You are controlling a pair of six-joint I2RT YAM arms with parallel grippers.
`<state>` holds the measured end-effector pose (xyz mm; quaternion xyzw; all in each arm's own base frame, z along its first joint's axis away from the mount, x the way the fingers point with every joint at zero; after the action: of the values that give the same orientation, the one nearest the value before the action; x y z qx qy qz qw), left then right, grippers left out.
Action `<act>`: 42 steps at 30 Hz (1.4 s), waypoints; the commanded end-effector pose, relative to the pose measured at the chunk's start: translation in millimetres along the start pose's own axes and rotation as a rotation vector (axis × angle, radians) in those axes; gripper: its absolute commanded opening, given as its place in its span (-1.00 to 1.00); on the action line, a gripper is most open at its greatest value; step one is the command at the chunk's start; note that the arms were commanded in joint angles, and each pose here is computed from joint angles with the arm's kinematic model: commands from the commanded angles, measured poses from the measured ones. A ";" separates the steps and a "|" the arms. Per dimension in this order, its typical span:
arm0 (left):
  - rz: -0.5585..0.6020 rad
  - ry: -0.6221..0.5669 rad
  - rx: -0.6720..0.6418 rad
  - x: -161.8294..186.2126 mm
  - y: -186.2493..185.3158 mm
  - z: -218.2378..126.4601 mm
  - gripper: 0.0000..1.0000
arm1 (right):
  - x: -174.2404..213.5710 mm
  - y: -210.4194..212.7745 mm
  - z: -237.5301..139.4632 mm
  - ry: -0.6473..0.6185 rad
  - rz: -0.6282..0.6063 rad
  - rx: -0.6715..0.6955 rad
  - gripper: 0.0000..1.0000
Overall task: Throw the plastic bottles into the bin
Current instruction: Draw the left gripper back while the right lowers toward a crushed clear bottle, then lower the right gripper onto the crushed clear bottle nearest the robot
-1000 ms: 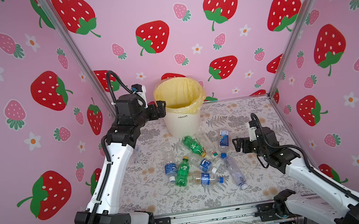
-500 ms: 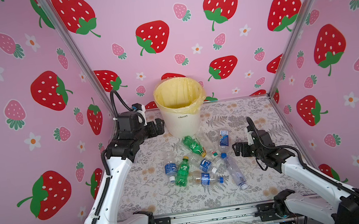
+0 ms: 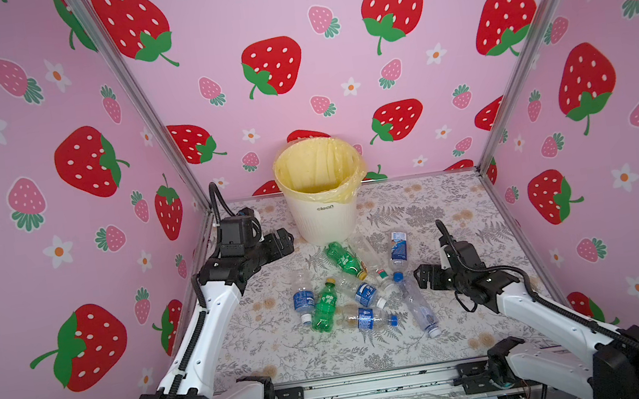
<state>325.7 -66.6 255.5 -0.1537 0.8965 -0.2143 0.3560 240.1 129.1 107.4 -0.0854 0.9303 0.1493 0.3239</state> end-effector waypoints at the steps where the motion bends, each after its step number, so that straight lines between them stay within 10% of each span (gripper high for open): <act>1: 0.003 0.034 -0.024 16.6 10.6 -2.7 0.99 | 2.0 1.8 -7.0 -0.004 0.008 -0.017 0.99; 42: -0.131 0.047 -0.036 14.2 41.3 2.8 0.97 | 52.1 51.7 19.9 0.148 -0.166 -0.070 0.97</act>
<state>311.4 -39.2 223.0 -0.2039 0.9007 -0.2131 0.3190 198.6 183.4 75.2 -0.1917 0.9321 0.1606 0.2620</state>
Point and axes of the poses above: each gripper's point midway between its finger pads, its own z axis out along the fingers, its own y axis along the line the jaws close on, x = y × z, the point moved 3 cm from there along -z, back along the fingers, and after that the axes turned 9 degrees about -z, right-handed, at the moved point
